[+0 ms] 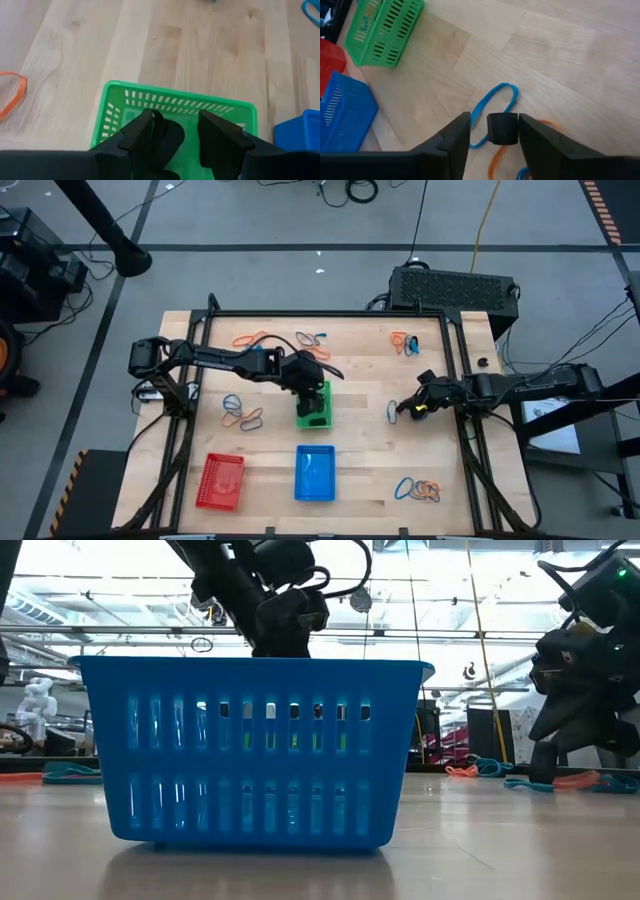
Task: Sort rubber bands into baskets
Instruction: Put the black rubberband into the green bin
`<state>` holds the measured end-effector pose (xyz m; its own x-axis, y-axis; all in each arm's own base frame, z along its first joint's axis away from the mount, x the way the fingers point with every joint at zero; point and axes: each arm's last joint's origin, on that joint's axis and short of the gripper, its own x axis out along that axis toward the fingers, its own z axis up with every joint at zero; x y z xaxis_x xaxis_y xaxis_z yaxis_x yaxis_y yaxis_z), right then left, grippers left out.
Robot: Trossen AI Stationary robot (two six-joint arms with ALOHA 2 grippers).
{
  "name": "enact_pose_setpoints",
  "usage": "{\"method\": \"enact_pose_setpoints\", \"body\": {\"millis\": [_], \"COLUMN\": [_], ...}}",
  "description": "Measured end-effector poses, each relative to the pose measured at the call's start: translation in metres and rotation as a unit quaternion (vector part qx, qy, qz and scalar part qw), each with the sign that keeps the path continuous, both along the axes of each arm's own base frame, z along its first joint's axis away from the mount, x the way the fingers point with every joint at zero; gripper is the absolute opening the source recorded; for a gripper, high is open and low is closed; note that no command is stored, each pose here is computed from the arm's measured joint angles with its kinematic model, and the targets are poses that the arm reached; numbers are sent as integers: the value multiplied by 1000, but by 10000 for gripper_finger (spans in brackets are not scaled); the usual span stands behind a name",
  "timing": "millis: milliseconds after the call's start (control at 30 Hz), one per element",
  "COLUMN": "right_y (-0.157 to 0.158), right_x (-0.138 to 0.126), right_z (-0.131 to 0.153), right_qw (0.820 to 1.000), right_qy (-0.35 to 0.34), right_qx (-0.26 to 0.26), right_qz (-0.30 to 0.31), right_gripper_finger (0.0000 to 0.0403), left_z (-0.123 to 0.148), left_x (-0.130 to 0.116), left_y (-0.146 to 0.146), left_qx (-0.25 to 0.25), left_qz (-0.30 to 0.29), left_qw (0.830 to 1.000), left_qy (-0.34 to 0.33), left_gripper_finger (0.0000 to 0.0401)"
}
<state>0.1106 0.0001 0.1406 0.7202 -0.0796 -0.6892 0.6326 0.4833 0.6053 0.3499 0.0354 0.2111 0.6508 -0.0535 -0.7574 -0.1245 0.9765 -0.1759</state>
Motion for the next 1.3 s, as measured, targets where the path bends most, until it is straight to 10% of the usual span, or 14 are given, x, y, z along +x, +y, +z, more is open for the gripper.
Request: {"method": "enact_pose_setpoints", "body": {"millis": [367, 600, 933, 1300], "right_y": [1, 0, -3, -1], "right_x": [0, 15, 29, 48], "right_z": [0, 24, 76, 108], "right_qw": [1000, 992, 967, 961], "right_qy": [-2, -127, -243, -254], "right_qx": [2, -14, -76, -90], "right_qz": [12, 14, 29, 60], "right_gripper_finger": [12, 3, 1, 0], "left_z": [1, 13, 35, 28], "left_x": [1, 12, 32, 56], "left_y": [0, 2, 31, 23], "left_qx": [0, -71, -262, -277], "left_qz": [0, -2, 3, -9], "left_qw": [1000, 994, 933, 907], "left_qy": [-5, -88, -248, -319], "left_gripper_finger": [166, 166, 166, 166]}}
